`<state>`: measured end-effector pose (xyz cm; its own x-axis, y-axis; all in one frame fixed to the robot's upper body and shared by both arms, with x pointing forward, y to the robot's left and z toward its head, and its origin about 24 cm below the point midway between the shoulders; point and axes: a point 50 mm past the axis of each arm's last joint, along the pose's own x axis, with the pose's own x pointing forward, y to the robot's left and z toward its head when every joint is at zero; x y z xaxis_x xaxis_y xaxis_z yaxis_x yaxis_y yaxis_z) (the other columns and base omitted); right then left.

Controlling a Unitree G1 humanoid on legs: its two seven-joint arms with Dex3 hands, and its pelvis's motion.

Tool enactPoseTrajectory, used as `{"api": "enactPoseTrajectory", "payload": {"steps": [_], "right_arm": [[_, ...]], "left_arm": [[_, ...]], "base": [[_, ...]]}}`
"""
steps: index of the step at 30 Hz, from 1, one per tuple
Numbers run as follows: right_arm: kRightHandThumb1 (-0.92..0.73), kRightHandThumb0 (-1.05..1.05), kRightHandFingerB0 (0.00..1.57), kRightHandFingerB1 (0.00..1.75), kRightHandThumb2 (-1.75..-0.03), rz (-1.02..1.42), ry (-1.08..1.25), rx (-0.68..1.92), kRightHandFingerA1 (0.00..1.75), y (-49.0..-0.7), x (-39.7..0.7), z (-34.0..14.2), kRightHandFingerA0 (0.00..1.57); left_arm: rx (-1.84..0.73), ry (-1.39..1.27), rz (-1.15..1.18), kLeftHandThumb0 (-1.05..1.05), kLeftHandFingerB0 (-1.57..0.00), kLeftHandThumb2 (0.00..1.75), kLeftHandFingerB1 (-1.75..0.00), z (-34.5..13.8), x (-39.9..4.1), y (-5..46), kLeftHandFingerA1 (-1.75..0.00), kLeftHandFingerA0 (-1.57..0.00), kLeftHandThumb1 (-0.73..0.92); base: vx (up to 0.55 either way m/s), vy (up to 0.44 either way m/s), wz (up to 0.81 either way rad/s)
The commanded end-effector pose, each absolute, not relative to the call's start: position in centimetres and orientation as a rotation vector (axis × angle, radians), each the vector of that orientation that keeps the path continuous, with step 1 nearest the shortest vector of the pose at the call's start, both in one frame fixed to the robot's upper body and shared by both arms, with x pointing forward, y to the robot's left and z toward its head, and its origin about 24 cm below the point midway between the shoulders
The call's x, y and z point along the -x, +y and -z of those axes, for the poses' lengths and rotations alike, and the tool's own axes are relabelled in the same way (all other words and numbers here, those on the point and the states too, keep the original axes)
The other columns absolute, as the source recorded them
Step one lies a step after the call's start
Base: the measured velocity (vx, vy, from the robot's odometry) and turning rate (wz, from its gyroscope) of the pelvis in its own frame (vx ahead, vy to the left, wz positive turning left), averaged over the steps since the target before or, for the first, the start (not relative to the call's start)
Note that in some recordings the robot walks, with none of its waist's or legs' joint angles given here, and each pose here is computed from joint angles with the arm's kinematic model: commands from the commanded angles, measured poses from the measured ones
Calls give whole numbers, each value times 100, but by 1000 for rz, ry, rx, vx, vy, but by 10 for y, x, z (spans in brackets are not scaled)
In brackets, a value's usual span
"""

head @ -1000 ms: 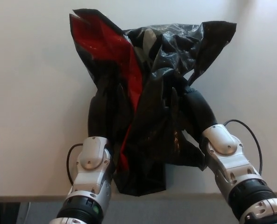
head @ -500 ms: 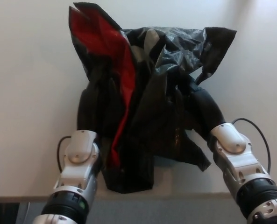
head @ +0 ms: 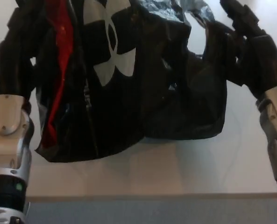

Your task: A plastic bag is kept in the middle of the desk and the robot uses both its hands to grab the bag from the left and right and brings its hands close together to compress the bag

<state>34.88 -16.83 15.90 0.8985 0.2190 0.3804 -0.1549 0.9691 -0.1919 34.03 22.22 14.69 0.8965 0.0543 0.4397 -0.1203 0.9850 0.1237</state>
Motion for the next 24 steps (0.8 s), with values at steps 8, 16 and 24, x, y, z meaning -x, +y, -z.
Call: {"api": "enactPoseTrajectory", "payload": {"steps": [8, 16, 24], "right_arm": [[-52, -36, 0, 49, -110, -139, -500, 356, 50, -214, -297, -183, 2], [-50, -37, 0, 49, -110, -148, -604, 354, 49, -211, -257, -184, 1], [-50, -36, 0, 49, -110, -158, -557, 307, 49, -216, -240, -166, 1]], "left_arm": [[-281, -445, 21, -72, -34, 70, -37, -163, -274, 256, -51, -54, 92], [-331, -446, 24, -65, -49, 67, -45, -165, -243, 255, -60, -63, 88], [-316, -387, -13, -56, -33, 115, -56, -155, -240, 259, -71, -57, 75]], "base": [[0, 0, 0], [0, 0, 0], [0, 0, 0]]}}
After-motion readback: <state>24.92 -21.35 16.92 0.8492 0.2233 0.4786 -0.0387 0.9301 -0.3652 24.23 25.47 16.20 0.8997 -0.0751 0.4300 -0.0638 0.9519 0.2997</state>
